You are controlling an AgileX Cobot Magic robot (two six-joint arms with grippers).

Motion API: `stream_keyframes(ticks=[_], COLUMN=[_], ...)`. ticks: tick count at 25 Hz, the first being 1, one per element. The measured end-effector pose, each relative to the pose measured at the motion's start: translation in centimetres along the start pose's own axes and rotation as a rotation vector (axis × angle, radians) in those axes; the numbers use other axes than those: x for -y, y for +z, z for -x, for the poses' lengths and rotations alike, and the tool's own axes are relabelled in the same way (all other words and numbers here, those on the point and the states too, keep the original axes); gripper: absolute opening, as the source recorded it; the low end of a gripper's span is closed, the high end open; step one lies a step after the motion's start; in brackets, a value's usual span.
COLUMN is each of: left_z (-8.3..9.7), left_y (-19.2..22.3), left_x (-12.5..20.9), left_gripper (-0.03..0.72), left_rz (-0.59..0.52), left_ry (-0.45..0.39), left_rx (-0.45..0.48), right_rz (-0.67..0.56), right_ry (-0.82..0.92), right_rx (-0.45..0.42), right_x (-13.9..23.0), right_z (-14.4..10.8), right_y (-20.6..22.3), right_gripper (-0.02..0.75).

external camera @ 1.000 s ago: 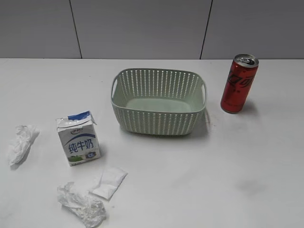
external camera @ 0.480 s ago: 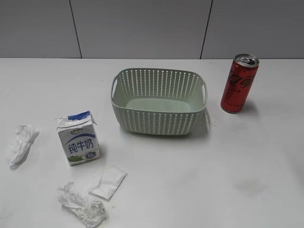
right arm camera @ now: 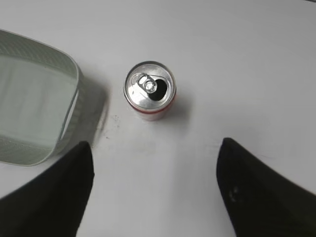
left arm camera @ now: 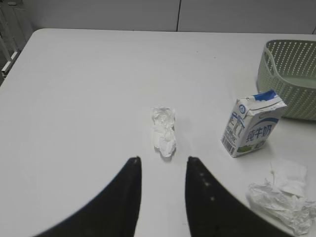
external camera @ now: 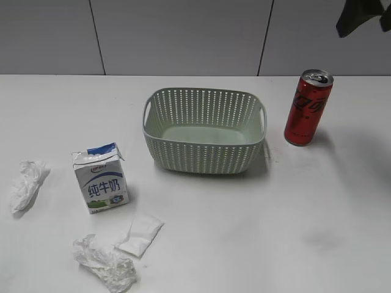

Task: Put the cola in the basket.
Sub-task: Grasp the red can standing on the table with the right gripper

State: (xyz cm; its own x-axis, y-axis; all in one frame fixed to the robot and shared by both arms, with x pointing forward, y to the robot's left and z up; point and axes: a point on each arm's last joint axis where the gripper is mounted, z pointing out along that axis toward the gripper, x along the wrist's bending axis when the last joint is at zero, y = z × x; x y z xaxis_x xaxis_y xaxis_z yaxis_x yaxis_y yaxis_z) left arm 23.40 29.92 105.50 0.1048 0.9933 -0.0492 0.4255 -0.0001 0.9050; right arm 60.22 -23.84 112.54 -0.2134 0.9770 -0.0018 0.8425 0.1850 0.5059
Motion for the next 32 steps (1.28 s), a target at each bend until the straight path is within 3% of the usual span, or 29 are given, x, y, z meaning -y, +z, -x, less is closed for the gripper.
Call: stream_keyframes(ticks=[6,10,15,32], left_z=[0.0,0.0,0.0,0.0], left_y=[0.0,0.0,0.0,0.0], left_x=[0.0,0.0,0.0,0.0], left_gripper=[0.225,0.224,0.224,0.224], left_rz=[0.000,0.000,0.000,0.000], left_ry=[0.000,0.000,0.000,0.000], left_rx=[0.000,0.000,0.000,0.000], right_rz=[-0.119,-0.114,-0.052,-0.171], right_ry=[0.019,0.024,0.033,0.021], right_rx=[-0.030,-0.031,-0.033,-0.018], right_x=[-0.5,-0.7,-1.3,0.2], right_z=[0.0,0.0,0.1,0.3], right_y=[6.3,8.9,10.4,15.8], right_gripper=[0.591,0.593,0.593,0.593])
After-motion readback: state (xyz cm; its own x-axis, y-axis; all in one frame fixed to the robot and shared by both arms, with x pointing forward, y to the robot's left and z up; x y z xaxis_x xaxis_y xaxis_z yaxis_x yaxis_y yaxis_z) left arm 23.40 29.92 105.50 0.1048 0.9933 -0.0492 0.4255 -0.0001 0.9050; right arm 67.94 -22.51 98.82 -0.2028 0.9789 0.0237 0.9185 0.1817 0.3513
